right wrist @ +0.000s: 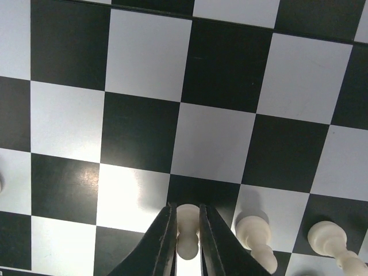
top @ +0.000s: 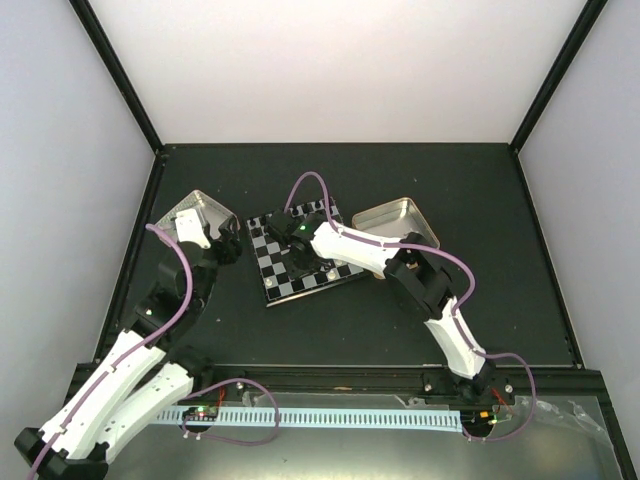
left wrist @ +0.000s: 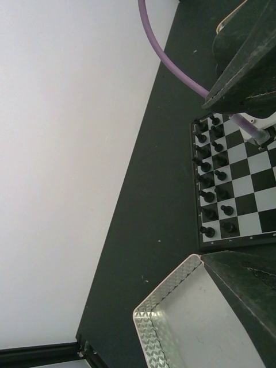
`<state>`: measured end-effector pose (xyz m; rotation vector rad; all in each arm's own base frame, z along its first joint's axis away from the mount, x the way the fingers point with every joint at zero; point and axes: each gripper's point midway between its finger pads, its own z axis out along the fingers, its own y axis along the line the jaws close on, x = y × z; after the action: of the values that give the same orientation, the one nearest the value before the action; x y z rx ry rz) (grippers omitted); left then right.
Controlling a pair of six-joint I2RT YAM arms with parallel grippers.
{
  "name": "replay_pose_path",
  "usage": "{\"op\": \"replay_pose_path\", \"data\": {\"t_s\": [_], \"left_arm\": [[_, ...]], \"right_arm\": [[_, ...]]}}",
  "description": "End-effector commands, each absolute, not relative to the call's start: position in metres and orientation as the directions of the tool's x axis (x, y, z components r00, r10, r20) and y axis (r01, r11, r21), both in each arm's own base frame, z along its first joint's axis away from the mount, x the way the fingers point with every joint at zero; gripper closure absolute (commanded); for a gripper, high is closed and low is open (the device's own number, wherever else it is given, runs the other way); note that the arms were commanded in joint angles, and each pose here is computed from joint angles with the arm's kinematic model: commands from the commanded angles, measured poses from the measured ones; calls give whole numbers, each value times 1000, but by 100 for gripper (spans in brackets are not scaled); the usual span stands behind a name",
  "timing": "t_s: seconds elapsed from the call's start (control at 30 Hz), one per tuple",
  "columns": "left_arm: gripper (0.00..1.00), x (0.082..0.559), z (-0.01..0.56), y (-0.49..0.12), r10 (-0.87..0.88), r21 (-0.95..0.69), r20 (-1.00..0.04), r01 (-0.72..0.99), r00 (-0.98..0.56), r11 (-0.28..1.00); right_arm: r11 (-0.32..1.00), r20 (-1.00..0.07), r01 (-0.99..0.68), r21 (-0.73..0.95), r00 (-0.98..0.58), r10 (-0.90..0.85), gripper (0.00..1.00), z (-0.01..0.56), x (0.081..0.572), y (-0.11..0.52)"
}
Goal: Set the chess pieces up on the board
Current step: Place the chess piece on the chessboard, then pick up the chess piece from the storage box.
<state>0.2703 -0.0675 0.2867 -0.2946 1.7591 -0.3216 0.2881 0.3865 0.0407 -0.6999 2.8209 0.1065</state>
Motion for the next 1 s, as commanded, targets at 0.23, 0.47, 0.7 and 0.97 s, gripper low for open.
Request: {"op": "replay_pose_path", "data": {"t_s": [0.23,0.47,0.7,0.97], "left_arm": [[33,272,287,-63,-373,-372,-907,-45,-194,927],[33,272,288,-63,-375,-374,-907,-45,-191,926],[33,273,287,-66,-374,-376,-906,-30,-199,926],[32,275,287,-76,-366,-378,-905,15,-217,926]], "right_arm": [[882,-326,-468,53,-843,-428,77,86,293,396],[910,-458,-401,102,-832,-315,74,141,310,381],[983,-533,-144,116,-844,-61,71,161,349,287],[989,-451,131,69,-880,148,63,112,371,163]]}}
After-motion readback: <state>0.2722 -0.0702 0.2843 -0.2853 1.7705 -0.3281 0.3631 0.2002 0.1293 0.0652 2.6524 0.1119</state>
